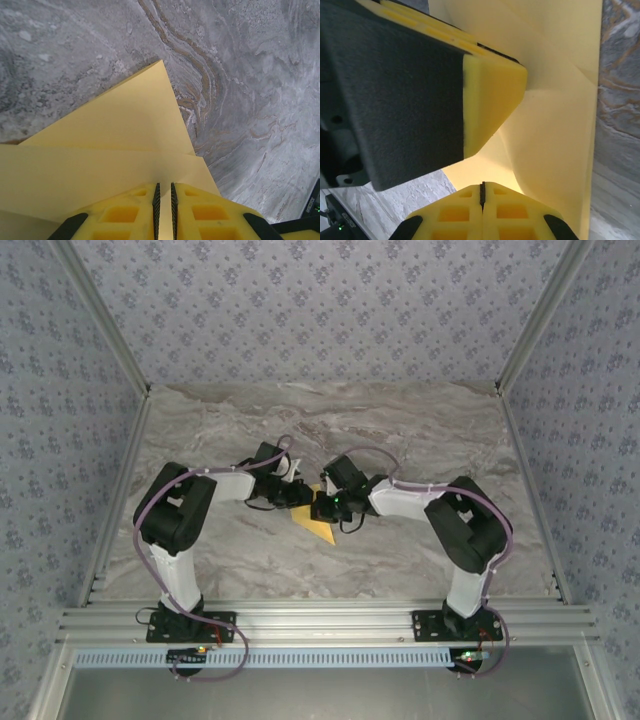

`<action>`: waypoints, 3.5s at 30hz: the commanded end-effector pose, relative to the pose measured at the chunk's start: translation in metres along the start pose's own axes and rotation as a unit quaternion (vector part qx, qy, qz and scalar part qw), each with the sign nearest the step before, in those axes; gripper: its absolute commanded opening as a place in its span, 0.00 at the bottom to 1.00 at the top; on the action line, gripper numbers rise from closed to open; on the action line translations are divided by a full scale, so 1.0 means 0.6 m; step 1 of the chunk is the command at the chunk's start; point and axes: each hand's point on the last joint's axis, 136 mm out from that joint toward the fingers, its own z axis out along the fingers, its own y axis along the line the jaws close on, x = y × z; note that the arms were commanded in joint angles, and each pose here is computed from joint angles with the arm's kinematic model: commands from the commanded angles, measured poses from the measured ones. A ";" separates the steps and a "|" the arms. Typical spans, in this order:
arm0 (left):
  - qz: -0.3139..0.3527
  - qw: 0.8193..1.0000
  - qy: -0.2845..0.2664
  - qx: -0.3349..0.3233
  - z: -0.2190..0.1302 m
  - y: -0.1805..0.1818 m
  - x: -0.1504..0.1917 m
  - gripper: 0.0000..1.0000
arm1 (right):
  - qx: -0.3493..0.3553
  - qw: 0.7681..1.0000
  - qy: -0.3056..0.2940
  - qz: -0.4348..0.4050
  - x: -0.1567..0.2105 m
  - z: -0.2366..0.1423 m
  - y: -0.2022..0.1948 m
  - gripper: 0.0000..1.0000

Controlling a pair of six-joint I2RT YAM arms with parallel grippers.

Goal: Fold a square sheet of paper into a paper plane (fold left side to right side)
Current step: Fourth fold the wing at the center of the table, then turn over the paper at the center of the table.

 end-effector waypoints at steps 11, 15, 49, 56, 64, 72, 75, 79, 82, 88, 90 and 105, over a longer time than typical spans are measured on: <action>-0.003 1.000 0.007 -0.028 -0.010 0.010 0.026 0.17 | 0.023 0.999 0.017 0.038 0.012 0.036 -0.021 0.00; -0.005 0.999 0.009 -0.034 -0.006 0.016 0.029 0.17 | 0.047 0.998 0.037 0.038 0.033 0.037 -0.039 0.00; -0.010 1.000 -0.007 -0.022 -0.026 0.006 0.014 0.23 | 0.061 0.996 0.057 0.027 0.152 -0.069 -0.104 0.00; 0.010 0.997 -0.064 0.036 -0.098 -0.077 -0.034 0.40 | 0.032 0.997 -0.038 -0.055 0.074 -0.146 -0.075 0.21; -0.038 0.996 -0.085 0.009 -0.137 -0.038 -0.005 0.49 | -0.021 0.986 -0.108 -0.129 0.011 -0.162 -0.036 0.52; -0.077 0.994 -0.070 0.015 -0.103 -0.006 0.018 0.49 | -0.037 0.980 -0.106 -0.164 -0.011 -0.147 -0.008 0.54; -0.081 0.994 -0.065 0.027 -0.090 -0.008 0.014 0.48 | -0.033 0.981 -0.101 -0.165 -0.006 -0.142 -0.010 0.55; -0.083 0.994 -0.060 0.028 -0.079 -0.003 0.010 0.45 | -0.028 0.982 -0.098 -0.161 -0.001 -0.141 -0.017 0.54; -0.085 0.994 -0.057 0.029 -0.071 0.000 0.008 0.44 | -0.027 0.982 -0.096 -0.158 0.001 -0.140 -0.019 0.54; -0.081 0.995 -0.054 0.038 -0.057 -0.006 -0.002 0.43 | -0.024 0.983 -0.096 -0.156 0.002 -0.139 -0.021 0.55; -0.083 0.995 -0.050 0.039 -0.051 -0.006 -0.003 0.42 | -0.024 0.983 -0.095 -0.155 0.004 -0.138 -0.022 0.54; -0.055 0.994 -0.068 0.064 -0.055 -0.042 -0.040 0.26 | -0.070 0.983 -0.116 -0.124 -0.001 -0.159 -0.027 0.68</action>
